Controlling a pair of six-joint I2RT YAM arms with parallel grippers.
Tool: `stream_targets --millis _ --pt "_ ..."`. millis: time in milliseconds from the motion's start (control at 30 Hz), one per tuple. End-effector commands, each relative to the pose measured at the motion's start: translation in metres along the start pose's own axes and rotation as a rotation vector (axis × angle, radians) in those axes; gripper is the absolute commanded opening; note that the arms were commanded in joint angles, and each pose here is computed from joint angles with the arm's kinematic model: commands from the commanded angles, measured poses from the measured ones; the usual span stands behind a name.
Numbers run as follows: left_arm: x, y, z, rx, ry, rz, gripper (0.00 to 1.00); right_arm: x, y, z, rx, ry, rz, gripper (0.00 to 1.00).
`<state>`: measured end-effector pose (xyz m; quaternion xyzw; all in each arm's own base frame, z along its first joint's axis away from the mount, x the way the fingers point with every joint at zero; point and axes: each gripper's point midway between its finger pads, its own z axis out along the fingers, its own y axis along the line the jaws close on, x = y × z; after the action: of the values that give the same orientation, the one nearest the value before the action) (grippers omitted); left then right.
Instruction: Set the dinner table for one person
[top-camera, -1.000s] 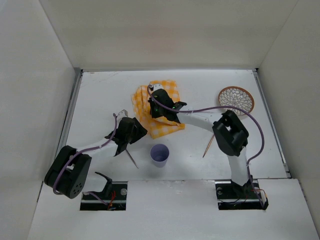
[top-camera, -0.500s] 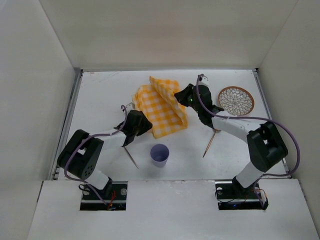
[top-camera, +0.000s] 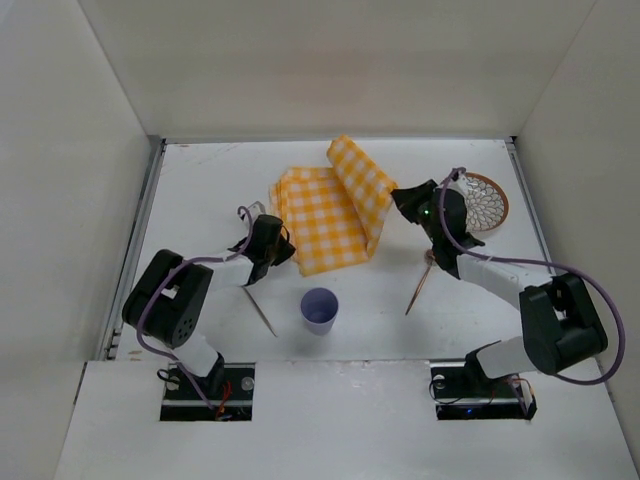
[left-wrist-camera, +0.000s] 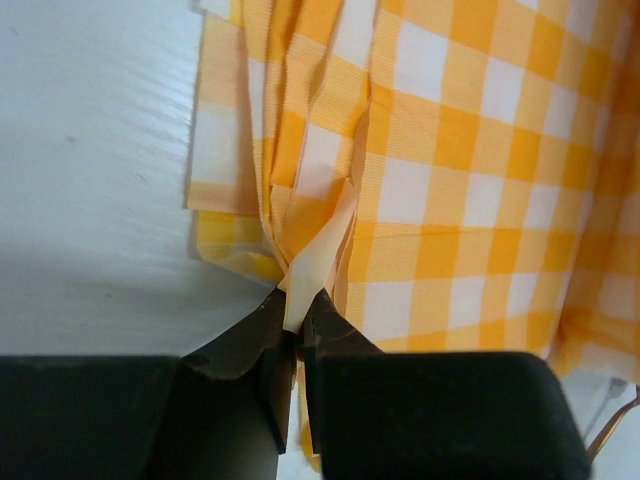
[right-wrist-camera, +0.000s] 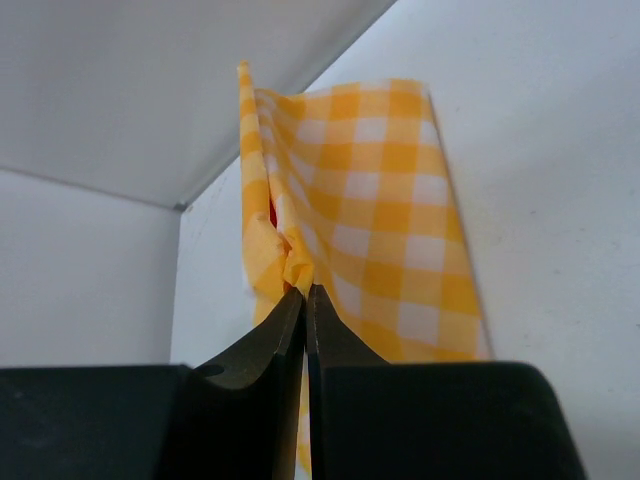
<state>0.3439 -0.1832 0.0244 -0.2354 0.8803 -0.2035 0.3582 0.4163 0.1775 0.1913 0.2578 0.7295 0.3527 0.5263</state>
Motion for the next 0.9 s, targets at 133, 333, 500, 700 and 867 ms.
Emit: stream_targets --millis 133,333,500,700,867 --pt "-0.060 0.030 -0.007 -0.072 -0.146 -0.116 0.03 -0.025 -0.032 -0.012 0.043 -0.097 0.035 0.10" --pt "-0.078 0.051 -0.020 -0.105 -0.196 -0.148 0.03 -0.004 -0.082 -0.025 0.168 -0.087 0.022 0.10" --pt "-0.082 0.069 -0.030 -0.137 -0.224 -0.167 0.03 0.010 -0.111 -0.036 0.263 -0.064 0.000 0.12" --pt "-0.069 0.083 -0.037 -0.165 -0.209 -0.165 0.04 0.025 -0.135 -0.048 0.355 -0.018 -0.017 0.13" --pt "-0.072 0.093 -0.045 -0.189 -0.231 -0.173 0.04 0.032 -0.143 -0.054 0.386 0.007 -0.024 0.14"
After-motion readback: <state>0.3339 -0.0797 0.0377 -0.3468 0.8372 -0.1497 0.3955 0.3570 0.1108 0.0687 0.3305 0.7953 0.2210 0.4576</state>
